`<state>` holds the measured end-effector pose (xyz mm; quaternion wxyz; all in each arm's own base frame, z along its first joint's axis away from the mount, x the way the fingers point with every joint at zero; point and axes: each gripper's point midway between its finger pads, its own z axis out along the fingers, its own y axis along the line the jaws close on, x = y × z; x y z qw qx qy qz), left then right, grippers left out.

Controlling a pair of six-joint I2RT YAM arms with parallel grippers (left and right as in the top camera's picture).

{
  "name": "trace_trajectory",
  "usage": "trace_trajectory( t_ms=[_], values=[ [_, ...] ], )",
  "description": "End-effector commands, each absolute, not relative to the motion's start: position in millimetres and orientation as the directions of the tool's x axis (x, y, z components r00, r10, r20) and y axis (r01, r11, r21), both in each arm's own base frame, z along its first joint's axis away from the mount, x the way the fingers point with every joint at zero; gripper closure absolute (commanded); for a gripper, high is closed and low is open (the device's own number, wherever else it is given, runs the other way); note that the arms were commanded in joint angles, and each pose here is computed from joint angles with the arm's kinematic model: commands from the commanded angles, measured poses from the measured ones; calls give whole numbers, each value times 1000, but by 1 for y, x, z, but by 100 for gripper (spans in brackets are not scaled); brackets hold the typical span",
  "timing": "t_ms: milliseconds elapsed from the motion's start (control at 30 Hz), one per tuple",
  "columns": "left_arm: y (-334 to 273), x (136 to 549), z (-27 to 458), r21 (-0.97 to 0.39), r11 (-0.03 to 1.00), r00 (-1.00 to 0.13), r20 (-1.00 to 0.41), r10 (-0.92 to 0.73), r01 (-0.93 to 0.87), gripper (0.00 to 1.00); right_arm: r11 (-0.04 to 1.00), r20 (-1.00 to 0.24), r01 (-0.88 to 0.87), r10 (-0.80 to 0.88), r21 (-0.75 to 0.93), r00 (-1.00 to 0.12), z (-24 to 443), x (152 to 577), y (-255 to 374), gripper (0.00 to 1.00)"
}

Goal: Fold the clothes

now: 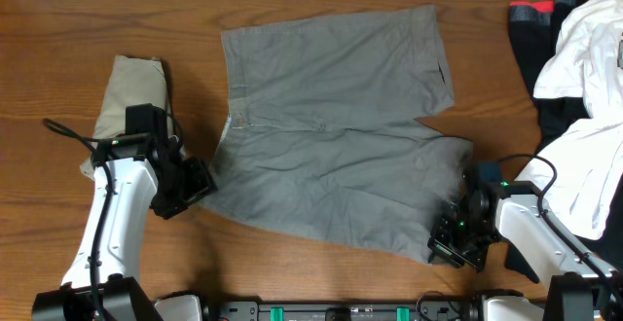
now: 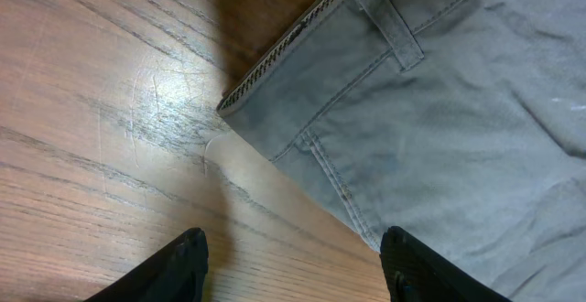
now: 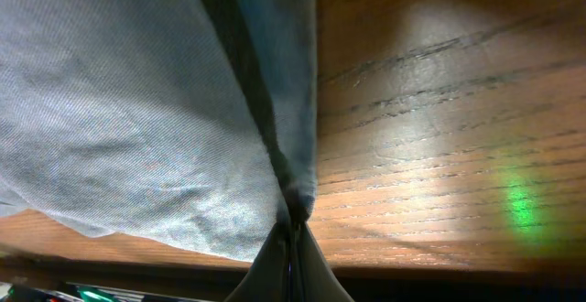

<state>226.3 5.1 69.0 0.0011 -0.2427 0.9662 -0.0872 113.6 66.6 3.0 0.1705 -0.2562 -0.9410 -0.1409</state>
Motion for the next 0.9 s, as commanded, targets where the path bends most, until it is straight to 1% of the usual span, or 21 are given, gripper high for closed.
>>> trace_trajectory(
  t_ms=[0,233,500,600,733,800,867],
  values=[
    [9,227,72,-160,872,-884,24,-466,-464,37,833,400,520,419,187,-815,2,113,69,99],
    [9,227,72,-159,872,-885,24,-465,-463,37,837,335,501,417,221,-845,15,140,67,99],
    [14,226,71,-133,878,-886,14,-463,-461,37,868,242,480,442,125,-863,43,165,42,99],
    [14,226,71,-132,878,-886,15,-463,-461,37,873,220,472,440,125,-871,49,172,40,99],
    [14,226,71,-132,878,-886,15,-463,-461,37,881,231,456,422,123,-877,50,169,40,99],
    [14,226,71,-133,878,-886,14,-463,-461,37,900,268,407,358,156,-895,52,160,48,98],
    [14,227,71,-134,878,-886,11,-463,-460,37,914,311,364,299,177,-902,55,149,55,88]
  ],
)
